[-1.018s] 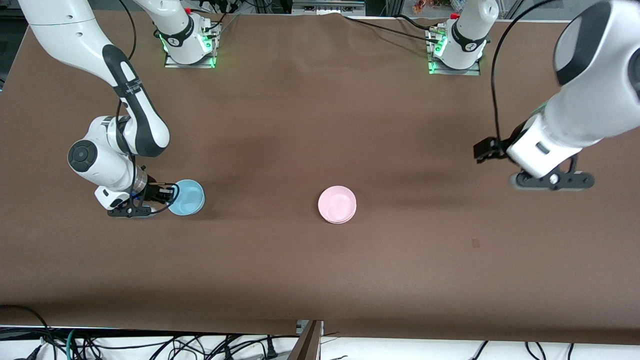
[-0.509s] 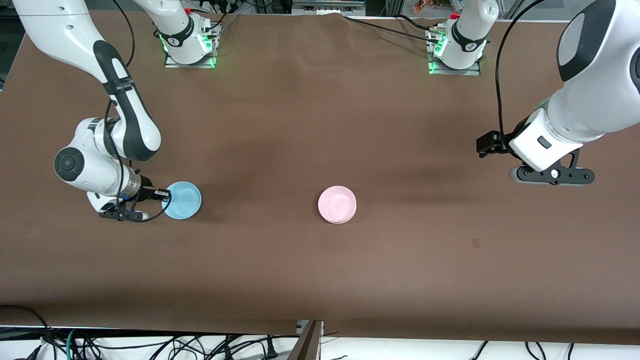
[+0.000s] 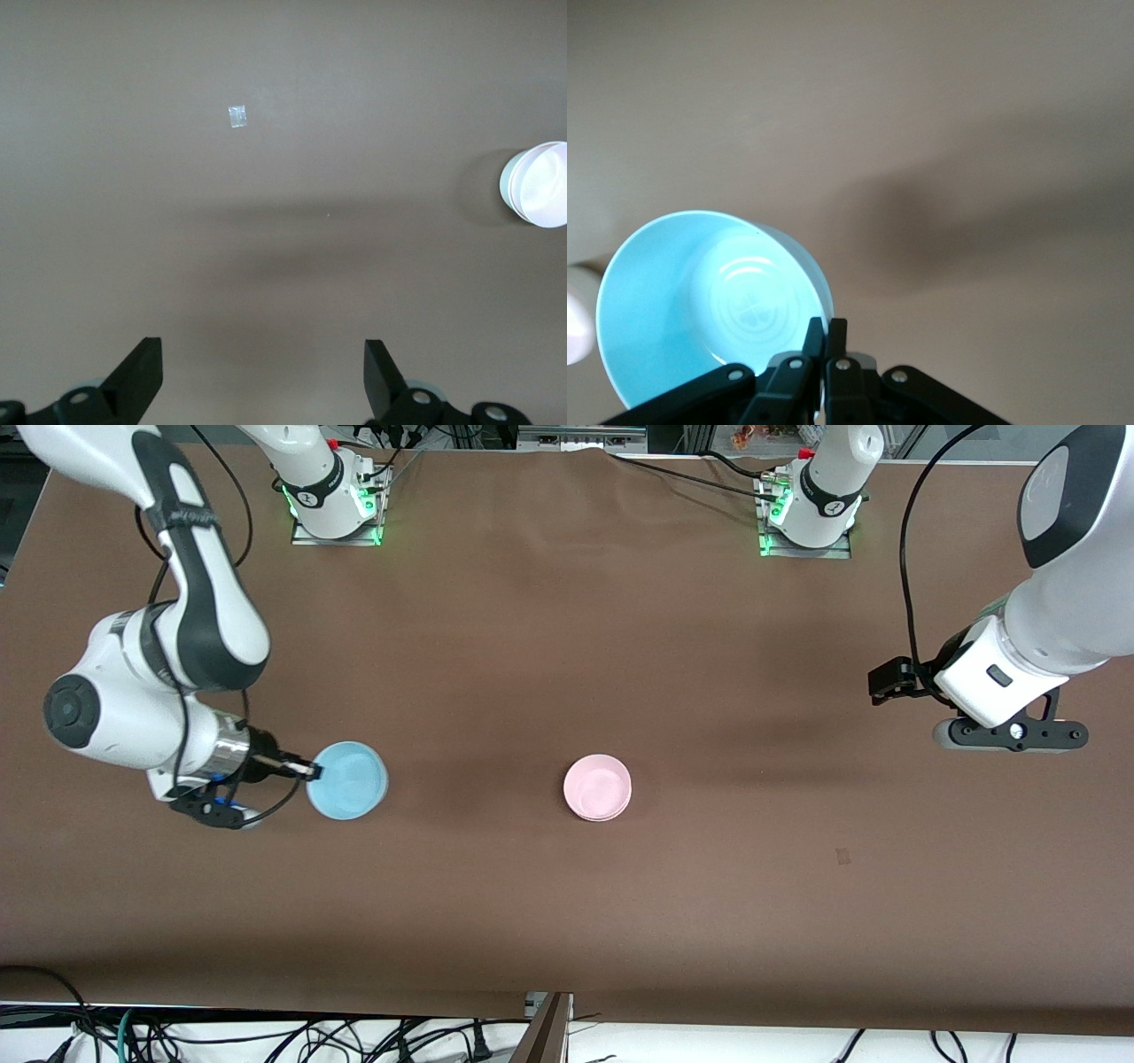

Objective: Stack pink and blue bowls on white bowl
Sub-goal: 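Carry the light blue bowl with the right gripper onto the pink bowl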

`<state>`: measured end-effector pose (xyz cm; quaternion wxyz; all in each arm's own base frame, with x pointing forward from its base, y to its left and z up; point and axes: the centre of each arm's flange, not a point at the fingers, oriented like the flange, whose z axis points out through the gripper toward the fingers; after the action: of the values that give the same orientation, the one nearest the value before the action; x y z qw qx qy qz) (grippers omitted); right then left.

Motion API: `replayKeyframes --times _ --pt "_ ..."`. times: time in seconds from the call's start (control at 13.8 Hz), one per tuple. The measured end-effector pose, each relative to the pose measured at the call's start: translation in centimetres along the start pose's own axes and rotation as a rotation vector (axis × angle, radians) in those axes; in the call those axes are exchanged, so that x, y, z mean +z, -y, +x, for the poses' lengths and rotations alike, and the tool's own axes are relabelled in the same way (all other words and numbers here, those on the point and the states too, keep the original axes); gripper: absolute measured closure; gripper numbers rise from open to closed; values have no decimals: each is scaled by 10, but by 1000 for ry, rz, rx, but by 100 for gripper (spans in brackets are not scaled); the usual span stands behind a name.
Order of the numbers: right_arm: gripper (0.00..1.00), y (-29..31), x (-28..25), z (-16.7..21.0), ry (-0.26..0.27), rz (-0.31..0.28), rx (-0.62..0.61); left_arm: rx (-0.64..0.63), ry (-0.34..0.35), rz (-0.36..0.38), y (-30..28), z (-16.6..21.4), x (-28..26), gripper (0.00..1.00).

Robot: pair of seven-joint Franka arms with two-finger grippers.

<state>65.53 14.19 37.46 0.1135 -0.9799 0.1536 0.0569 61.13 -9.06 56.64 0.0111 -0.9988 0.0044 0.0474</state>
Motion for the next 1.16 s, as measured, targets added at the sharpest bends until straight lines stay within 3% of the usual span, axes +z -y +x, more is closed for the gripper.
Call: replayKeyframes --times 0.22,0.36,0.58,0.73,0.95,1.16 --pt "97 61 4 -35 15 29 57 -53 -28 -37 32 -23 -2 0" --pt "97 105 16 -60 -8 54 79 -75 -44 -85 63 -30 -5 0" --pt "97 179 63 -111 -38 104 115 48 -85 37 55 -44 -20 0" --pt "97 215 100 -142 -59 122 134 96 -109 75 31 -58 -25 0" --pt "97 248 149 -176 -137 83 123 77 -118 55 40 -66 -18 0" --pt "97 258 186 -175 -164 49 115 48 -107 46 59 -64 -13 0"
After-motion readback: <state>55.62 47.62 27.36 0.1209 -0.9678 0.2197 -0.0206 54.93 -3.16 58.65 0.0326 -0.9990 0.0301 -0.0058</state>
